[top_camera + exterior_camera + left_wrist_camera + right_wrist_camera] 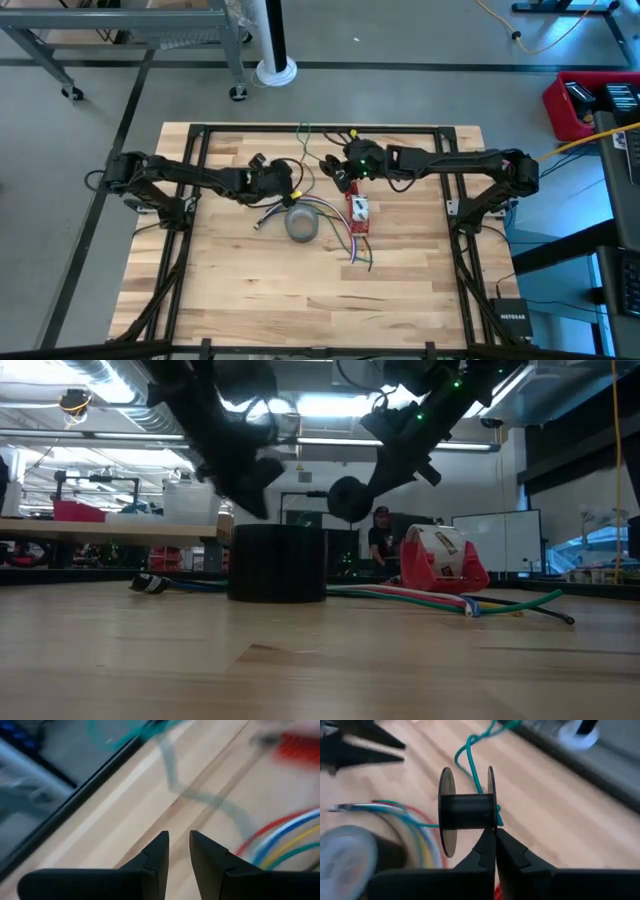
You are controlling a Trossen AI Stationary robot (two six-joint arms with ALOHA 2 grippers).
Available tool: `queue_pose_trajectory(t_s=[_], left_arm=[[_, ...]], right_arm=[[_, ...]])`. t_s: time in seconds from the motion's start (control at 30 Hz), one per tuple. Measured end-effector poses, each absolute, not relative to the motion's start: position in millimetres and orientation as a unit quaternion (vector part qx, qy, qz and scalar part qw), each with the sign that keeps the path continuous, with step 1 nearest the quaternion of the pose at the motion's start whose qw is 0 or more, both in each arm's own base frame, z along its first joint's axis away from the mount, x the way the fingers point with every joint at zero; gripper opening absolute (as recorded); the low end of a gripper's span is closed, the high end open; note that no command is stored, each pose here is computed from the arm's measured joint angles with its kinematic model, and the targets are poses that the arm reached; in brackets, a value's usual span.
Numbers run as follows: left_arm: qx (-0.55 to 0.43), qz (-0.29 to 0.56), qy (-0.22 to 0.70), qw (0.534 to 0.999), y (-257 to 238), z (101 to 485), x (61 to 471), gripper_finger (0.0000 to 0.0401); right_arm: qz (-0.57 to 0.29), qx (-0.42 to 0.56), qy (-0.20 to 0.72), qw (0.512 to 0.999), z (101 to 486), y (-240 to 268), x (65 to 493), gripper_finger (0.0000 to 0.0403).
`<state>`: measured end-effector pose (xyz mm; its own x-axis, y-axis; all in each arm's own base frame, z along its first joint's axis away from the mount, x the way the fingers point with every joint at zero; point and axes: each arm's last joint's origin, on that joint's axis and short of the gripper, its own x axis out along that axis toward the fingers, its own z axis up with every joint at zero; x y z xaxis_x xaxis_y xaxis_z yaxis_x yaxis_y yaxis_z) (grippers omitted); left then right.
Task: Coil cords
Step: Coil the green wire onto the black spool
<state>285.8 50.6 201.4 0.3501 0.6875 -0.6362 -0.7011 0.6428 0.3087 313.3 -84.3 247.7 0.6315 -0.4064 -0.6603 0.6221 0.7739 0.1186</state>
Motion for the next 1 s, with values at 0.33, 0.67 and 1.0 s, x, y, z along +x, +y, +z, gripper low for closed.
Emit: queue_pose_trajectory(t_s=[0.33, 0.67, 1.0], left_arm=[[-0.058, 0.506, 0.407, 0.758, 68, 193, 267, 0.007], [-0.028, 0.522, 0.404, 0.751, 69, 193, 265, 0.007], [-0.076, 0.556, 0.319, 0.764, 63, 171, 261, 0.007]], right_arm=[[-0.431, 0.05, 0.123, 0.893, 332, -124, 323, 0.0003], [-0.318, 0.072, 0.052, 0.944, 433, -115, 319, 0.0003], [-0.344, 0.089, 0.135, 0.925, 433, -109, 309, 0.0003]])
